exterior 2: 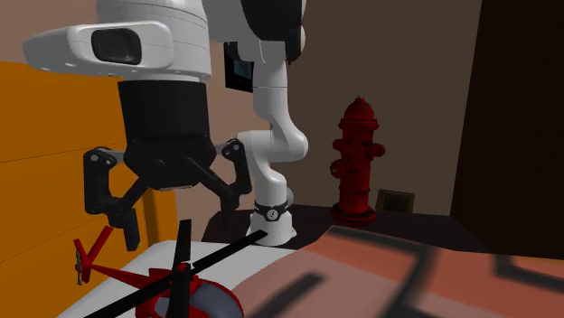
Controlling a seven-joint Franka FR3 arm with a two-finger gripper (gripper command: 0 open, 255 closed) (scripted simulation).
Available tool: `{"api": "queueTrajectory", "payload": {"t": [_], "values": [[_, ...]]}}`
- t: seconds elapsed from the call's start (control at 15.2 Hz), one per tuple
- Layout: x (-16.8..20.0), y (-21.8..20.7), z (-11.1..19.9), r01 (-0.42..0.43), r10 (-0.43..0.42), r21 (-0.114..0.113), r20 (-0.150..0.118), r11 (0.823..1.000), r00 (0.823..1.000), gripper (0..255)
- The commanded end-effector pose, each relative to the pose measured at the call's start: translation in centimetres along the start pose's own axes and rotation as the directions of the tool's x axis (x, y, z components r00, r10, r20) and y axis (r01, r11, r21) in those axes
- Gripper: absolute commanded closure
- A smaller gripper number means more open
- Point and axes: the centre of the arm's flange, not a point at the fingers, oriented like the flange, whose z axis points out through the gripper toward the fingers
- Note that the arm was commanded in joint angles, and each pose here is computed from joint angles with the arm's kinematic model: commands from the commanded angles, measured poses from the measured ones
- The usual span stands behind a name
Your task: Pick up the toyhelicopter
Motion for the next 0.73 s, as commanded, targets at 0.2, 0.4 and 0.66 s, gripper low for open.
{"api": "queueTrajectory", "payload": {"t": [0.2,0.4,0.66], "values": [[0.1,0.06,1.33,0.0,0.0,0.0,0.0,1.0,1.0,255],[-0.01,0.06,1.44,0.0,0.0,0.0,-0.001,1.0,1.0,255],[0.09,0.0,1.71,0.0,0.0,0.0,-0.001,1.0,1.0,255]]}}
